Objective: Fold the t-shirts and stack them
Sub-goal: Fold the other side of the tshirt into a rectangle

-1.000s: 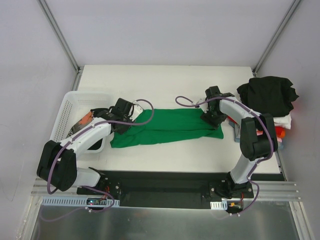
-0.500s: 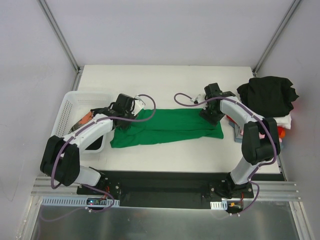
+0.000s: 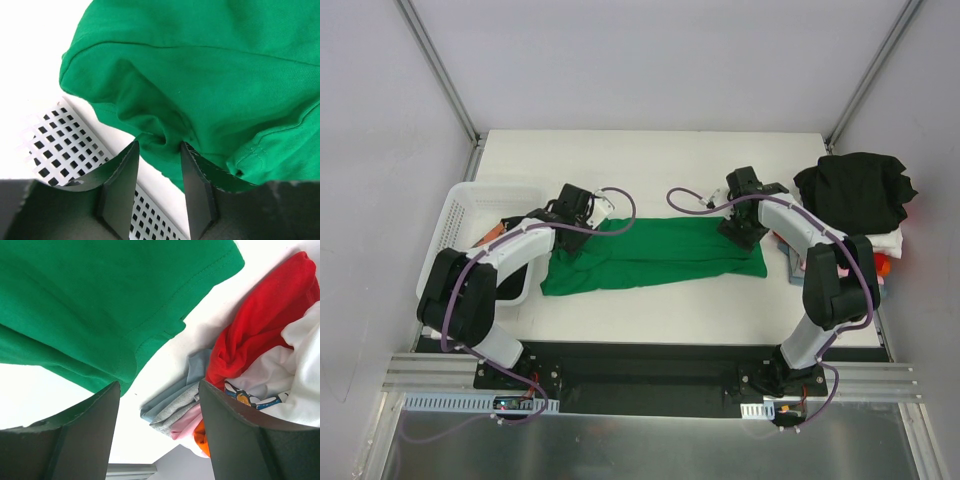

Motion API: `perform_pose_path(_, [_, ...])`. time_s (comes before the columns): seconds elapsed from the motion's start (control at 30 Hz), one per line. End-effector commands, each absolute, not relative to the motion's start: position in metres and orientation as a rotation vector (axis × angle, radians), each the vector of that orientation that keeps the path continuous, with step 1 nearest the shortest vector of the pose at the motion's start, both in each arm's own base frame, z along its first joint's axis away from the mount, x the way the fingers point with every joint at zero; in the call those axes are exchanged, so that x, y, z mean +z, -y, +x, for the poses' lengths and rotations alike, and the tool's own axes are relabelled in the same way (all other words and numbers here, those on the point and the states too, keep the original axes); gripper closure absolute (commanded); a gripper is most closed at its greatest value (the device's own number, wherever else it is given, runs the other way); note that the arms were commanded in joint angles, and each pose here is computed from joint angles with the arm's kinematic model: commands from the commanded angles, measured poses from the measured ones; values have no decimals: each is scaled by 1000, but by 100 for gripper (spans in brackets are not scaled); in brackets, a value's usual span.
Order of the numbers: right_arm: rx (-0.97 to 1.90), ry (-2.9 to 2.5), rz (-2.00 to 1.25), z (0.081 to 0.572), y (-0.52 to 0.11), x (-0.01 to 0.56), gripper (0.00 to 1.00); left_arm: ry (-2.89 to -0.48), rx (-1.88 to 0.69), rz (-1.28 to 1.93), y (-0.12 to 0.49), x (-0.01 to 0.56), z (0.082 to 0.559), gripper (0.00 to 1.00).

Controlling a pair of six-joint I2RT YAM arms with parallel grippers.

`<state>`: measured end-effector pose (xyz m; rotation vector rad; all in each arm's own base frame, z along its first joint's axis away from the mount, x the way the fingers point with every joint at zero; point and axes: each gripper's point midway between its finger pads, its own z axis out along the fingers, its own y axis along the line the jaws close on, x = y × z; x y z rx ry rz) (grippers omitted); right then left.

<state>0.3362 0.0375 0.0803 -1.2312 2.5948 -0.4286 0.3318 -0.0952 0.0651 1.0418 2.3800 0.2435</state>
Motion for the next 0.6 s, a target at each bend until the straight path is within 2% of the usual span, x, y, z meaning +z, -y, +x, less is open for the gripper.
perform_pose_path(0.0, [-444, -2574, -1184, 337, -38, 97, 33, -2356, 189, 1012, 100, 69, 344, 65])
perform_pose_path(0.1, [-444, -2576, -1188, 335, -37, 97, 34, -2387, 180, 1004, 97, 59, 344, 83])
perform_pose_path(0.13, [-446, -2575, -1190, 335, -37, 97, 34, -2397, 180, 1005, 96, 55, 343, 91])
perform_pose_path(0.2, [-447, -2575, -1193, 333, -37, 96, 34, -2408, 178, 999, 93, 52, 342, 99])
perform_pose_path(0.57, [-441, -2578, -1204, 332, -36, 92, 34, -2395, 235, 954, 71, 61, 315, 100])
